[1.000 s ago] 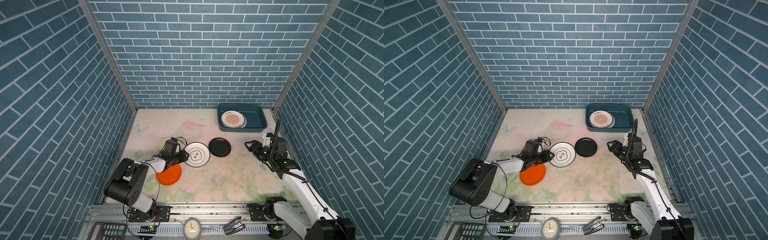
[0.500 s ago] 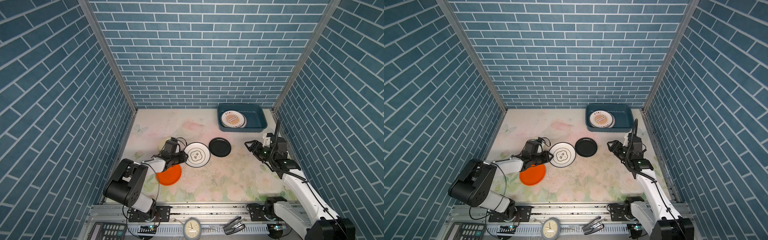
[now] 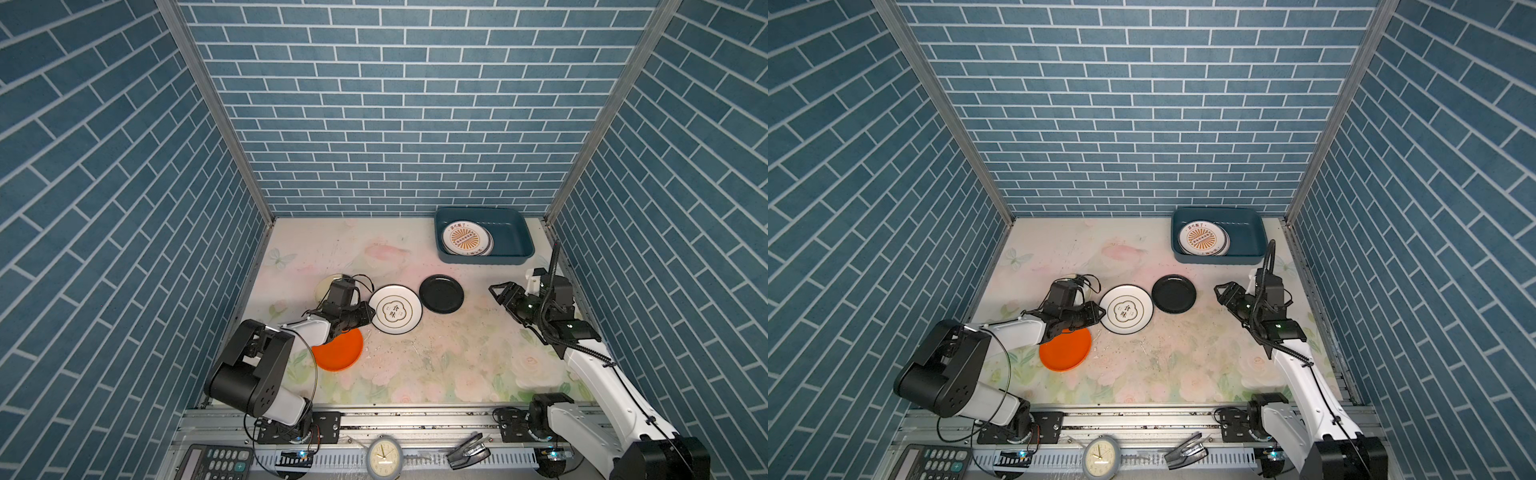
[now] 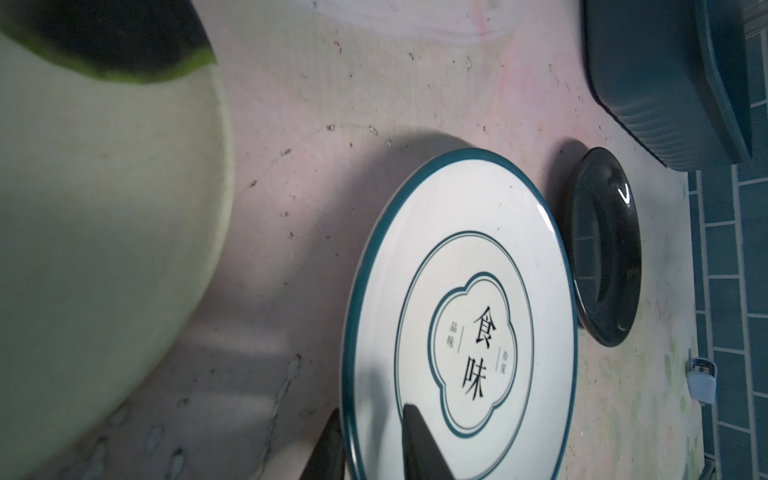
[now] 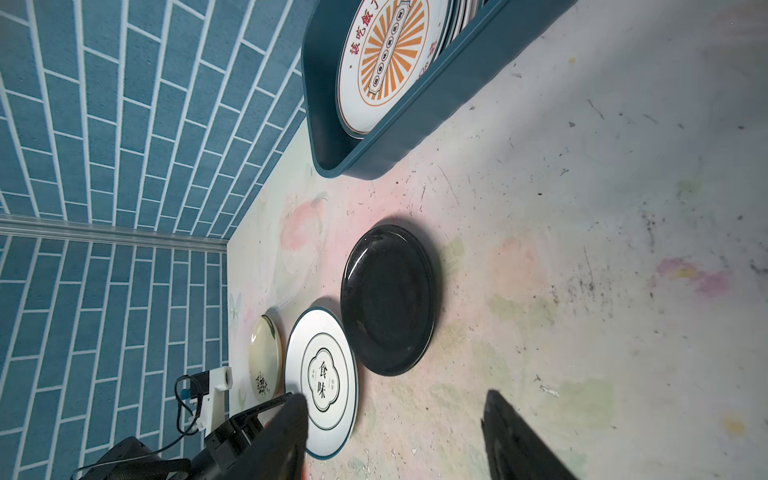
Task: Place the plates into the plastic bin on the countertop
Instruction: 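Close the left gripper on the white plate's rim and tilt it upright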
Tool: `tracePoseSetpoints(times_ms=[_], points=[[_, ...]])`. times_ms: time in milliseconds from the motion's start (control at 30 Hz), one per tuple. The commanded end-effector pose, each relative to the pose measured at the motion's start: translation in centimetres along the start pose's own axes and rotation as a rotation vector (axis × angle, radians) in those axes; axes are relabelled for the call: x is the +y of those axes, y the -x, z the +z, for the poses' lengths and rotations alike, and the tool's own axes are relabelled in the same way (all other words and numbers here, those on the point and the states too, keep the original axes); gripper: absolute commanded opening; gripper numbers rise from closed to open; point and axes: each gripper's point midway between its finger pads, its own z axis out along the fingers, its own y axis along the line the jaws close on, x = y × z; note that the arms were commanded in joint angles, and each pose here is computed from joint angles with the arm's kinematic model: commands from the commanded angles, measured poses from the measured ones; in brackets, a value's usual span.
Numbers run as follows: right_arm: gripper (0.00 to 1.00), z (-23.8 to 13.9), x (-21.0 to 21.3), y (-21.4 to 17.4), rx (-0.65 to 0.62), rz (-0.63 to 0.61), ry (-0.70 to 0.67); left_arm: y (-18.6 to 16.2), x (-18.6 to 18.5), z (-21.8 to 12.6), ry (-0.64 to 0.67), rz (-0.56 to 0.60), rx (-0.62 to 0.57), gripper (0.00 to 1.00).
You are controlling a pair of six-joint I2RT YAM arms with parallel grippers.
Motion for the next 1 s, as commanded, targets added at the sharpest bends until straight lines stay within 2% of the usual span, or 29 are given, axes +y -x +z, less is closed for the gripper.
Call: tracePoseSetpoints(times_ms=[0,67,367,533,967], points=[[0.67,-0.19,0.18,0.11,-0.018,0.011,0.01,0.74,-0.91,-0.59,-0.03,0.015,-0.026,0.23],[0.67,-0.16,0.17,0.08,-0.017,0.014,0.011,0.81,-0.92,-0.69,-0.029,0.016,-0.032,0.18],[0.67,-0.09,0.23,0.2,-0.019,0.019,0.014,0.83,-1.23,-0.86,-0.045,0.019,-0.035,0.12],[0.67,0.11,0.2,0.22,-0.016,0.023,0.014,0.86,-1.27,-0.91,-0.047,0.017,-0.038,0.04],[0.67,0.51,0.33,0.09,-0.006,0.036,0.033,0.98,-1.45,-0.95,-0.053,0.018,-0.039,0.0]])
